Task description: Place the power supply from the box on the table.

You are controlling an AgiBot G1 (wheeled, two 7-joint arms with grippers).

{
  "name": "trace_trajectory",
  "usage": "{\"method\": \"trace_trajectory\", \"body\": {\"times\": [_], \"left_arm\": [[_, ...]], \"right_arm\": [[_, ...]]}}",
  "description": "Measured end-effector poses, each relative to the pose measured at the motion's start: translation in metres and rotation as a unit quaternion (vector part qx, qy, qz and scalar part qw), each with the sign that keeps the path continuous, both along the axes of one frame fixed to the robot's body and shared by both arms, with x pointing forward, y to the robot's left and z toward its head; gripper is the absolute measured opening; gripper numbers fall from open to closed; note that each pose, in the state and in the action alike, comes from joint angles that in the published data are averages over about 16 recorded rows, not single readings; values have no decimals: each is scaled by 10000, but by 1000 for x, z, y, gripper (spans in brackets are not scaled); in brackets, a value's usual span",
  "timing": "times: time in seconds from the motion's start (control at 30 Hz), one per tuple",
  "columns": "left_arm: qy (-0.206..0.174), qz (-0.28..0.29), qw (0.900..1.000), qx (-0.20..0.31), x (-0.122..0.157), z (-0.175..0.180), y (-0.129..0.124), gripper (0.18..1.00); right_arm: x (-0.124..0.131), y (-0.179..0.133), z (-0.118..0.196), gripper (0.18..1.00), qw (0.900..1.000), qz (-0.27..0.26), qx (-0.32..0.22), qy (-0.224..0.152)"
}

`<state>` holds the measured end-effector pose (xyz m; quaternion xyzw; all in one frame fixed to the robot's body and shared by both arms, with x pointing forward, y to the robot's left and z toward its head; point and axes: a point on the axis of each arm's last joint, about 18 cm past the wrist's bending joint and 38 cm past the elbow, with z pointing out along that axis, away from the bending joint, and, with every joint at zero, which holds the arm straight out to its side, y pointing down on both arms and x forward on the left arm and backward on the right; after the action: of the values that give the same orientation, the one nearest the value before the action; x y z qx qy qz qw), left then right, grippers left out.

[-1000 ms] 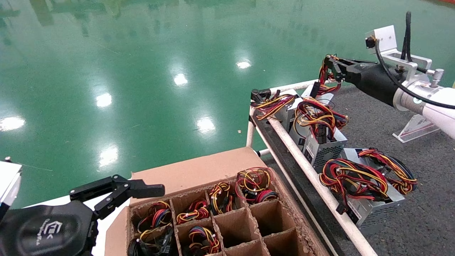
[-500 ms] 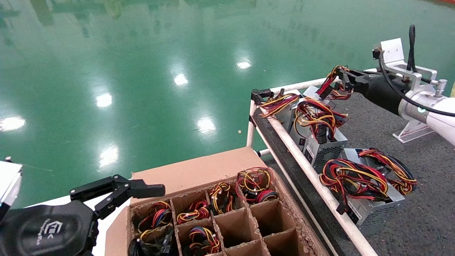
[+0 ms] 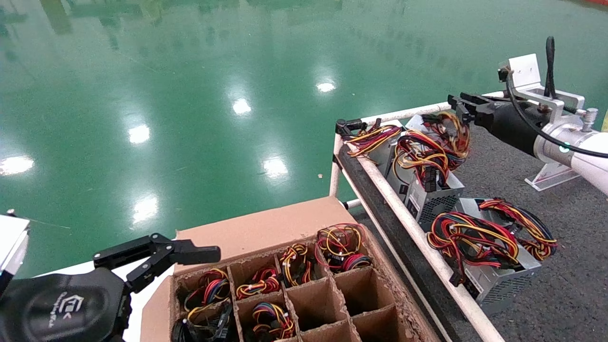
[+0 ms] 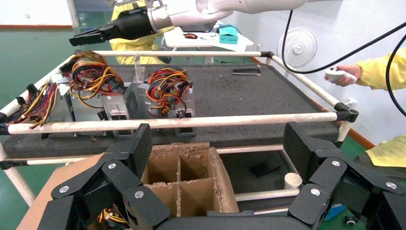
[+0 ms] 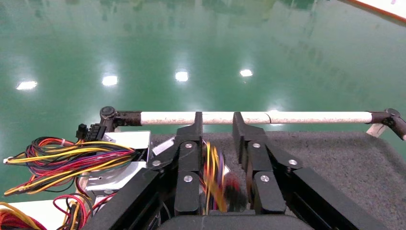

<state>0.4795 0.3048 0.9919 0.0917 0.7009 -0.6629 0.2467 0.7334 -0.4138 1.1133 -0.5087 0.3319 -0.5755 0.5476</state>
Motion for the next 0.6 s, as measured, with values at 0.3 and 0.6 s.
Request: {"method": "trace_trajectory", "body": {"times": [0.3, 0.6], "left_arm": [[0, 0, 10000, 0, 0, 0, 0, 1000], [0, 0, 10000, 0, 0, 0, 0, 1000]], "right_arm": [[0, 1, 0, 412, 10000, 21, 9, -7], [-2, 1, 0, 608, 9999, 114, 23, -66]]}}
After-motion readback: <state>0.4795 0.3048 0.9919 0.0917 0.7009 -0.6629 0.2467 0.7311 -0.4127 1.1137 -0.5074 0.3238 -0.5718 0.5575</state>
